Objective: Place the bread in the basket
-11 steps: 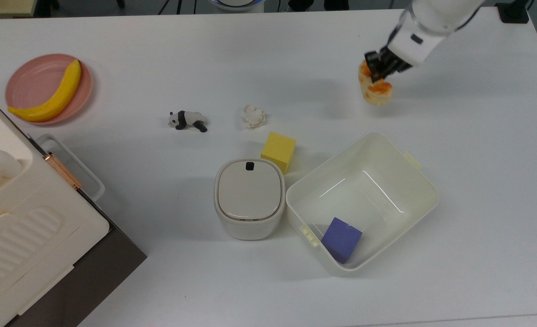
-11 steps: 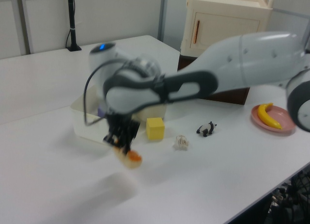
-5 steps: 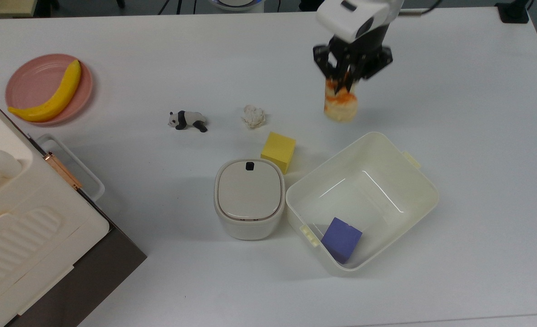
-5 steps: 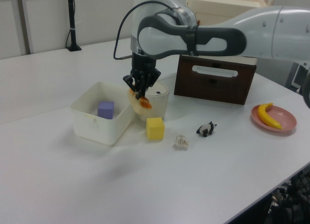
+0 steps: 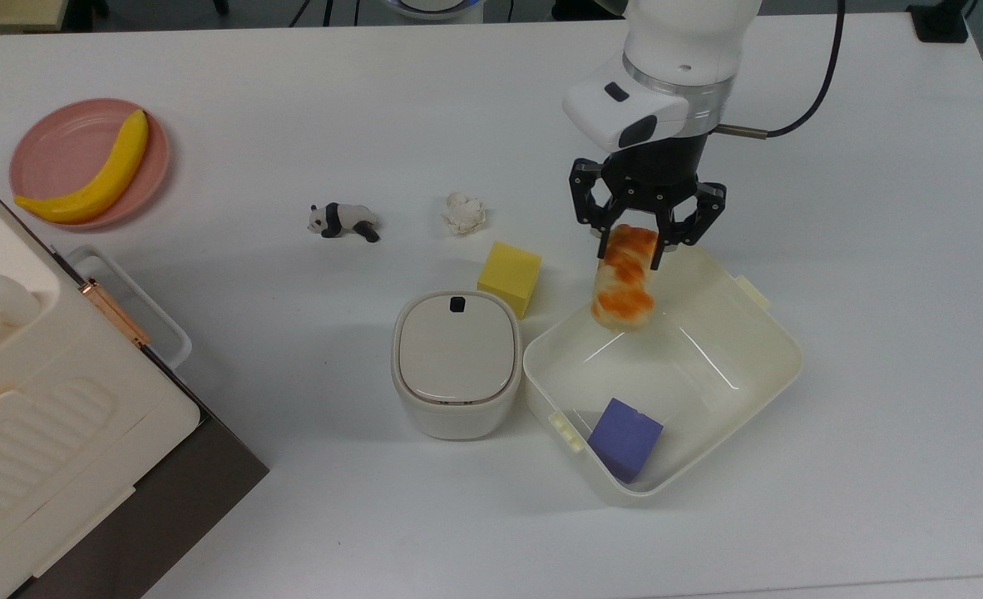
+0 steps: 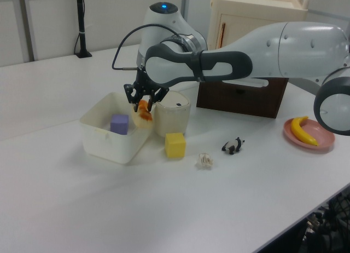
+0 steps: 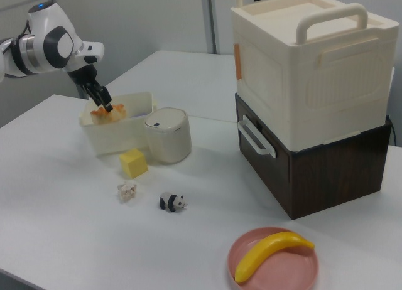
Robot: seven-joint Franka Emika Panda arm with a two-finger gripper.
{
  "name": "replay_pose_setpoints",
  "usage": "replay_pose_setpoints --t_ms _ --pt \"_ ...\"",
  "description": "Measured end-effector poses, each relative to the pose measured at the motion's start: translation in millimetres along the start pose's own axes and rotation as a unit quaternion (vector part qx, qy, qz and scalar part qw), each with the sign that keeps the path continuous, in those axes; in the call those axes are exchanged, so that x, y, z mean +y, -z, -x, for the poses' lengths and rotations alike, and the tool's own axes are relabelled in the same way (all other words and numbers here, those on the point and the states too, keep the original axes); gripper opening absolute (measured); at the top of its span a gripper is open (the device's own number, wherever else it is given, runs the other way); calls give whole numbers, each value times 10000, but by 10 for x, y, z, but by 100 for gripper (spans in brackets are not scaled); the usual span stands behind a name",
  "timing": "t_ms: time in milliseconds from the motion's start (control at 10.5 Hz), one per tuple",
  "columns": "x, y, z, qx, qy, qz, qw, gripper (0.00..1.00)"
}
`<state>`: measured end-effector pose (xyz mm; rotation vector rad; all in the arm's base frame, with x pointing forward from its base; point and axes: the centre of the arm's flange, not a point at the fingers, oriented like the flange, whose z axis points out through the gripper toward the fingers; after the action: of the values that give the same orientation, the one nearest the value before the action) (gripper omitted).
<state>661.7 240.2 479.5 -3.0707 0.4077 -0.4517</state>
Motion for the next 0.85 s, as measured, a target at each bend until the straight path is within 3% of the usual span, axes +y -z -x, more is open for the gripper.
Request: replay_pose_setpoints --t_ms 285,474,569,854 --pt "112 128 -135 131 -150 -32 9998 99" --pt "327 381 -224 84 -204 57 9997 100" --pt "591 537 -252 -217 -45 235 9995 100" --pt "1713 953 -390 -1182 612 301 9907 100"
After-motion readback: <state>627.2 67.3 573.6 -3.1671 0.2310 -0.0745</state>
